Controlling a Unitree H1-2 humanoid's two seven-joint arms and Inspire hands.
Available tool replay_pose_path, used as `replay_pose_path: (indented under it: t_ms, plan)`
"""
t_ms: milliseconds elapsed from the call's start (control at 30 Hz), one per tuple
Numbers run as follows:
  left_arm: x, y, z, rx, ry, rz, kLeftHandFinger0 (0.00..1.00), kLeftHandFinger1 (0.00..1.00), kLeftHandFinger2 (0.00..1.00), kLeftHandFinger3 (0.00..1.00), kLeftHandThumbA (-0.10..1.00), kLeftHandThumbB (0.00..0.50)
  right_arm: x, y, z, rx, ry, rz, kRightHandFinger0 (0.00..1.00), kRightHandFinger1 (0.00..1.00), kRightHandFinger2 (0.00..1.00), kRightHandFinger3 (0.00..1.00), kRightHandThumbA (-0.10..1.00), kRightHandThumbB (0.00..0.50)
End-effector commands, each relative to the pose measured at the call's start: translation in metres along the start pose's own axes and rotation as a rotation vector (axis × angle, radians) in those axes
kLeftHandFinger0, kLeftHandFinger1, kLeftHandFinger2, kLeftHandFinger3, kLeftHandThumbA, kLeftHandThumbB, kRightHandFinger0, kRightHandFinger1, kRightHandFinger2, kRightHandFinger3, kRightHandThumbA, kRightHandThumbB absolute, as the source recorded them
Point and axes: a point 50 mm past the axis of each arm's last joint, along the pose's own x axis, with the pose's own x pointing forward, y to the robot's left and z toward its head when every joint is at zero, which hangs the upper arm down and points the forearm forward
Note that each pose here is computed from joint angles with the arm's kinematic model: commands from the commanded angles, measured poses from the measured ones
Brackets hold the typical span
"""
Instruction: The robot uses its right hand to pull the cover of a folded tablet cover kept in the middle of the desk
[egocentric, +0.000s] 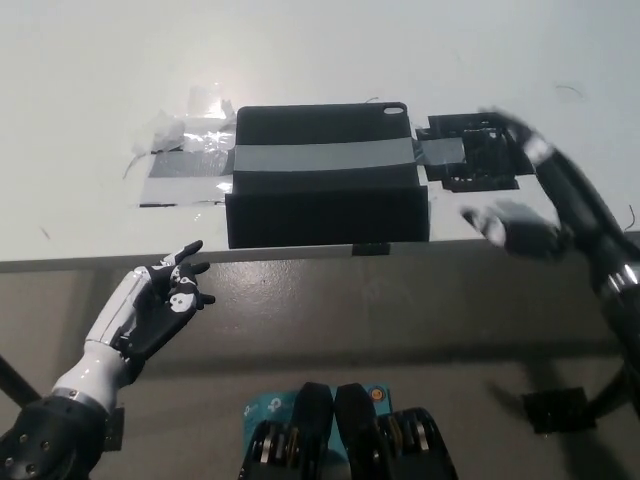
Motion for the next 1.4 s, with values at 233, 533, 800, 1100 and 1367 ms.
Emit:
replay_pose_path:
  t_ms: [233,533,800,1100,1367]
  plan:
    - [0.0,0.001,0.01,0.006,-0.028,-0.019,0.69,0.91,1.0,1.0,1.0,0.277,0.096,0.031,0.053,-0.231,0.001,0.155,1.0,1.0,1.0,1.0,0.81,0.5]
    - [0.0,0.001,0.011,0.01,-0.032,-0.01,0.68,0.9,1.0,1.0,1.0,0.261,0.127,0.059,0.041,-0.35,0.129,0.286,1.0,1.0,1.0,1.0,0.77,0.5]
    - [-0.003,-0.001,0.007,-0.012,-0.024,-0.013,0.71,0.92,1.0,1.0,1.0,0.257,0.118,0.094,0.023,-0.453,0.186,0.39,1.0,1.0,1.0,1.0,0.77,0.5]
    - [0.003,0.001,0.021,0.026,-0.048,-0.019,0.71,0.93,1.0,1.0,1.0,0.246,0.114,0.134,0.001,-0.553,0.229,0.465,1.0,1.0,1.0,1.0,0.71,0.5]
    - [0.002,0.002,0.023,0.034,-0.042,-0.018,0.74,0.95,1.0,1.0,1.0,0.248,0.104,0.141,-0.021,-0.596,0.253,0.487,1.0,1.0,1.0,1.0,0.64,0.5]
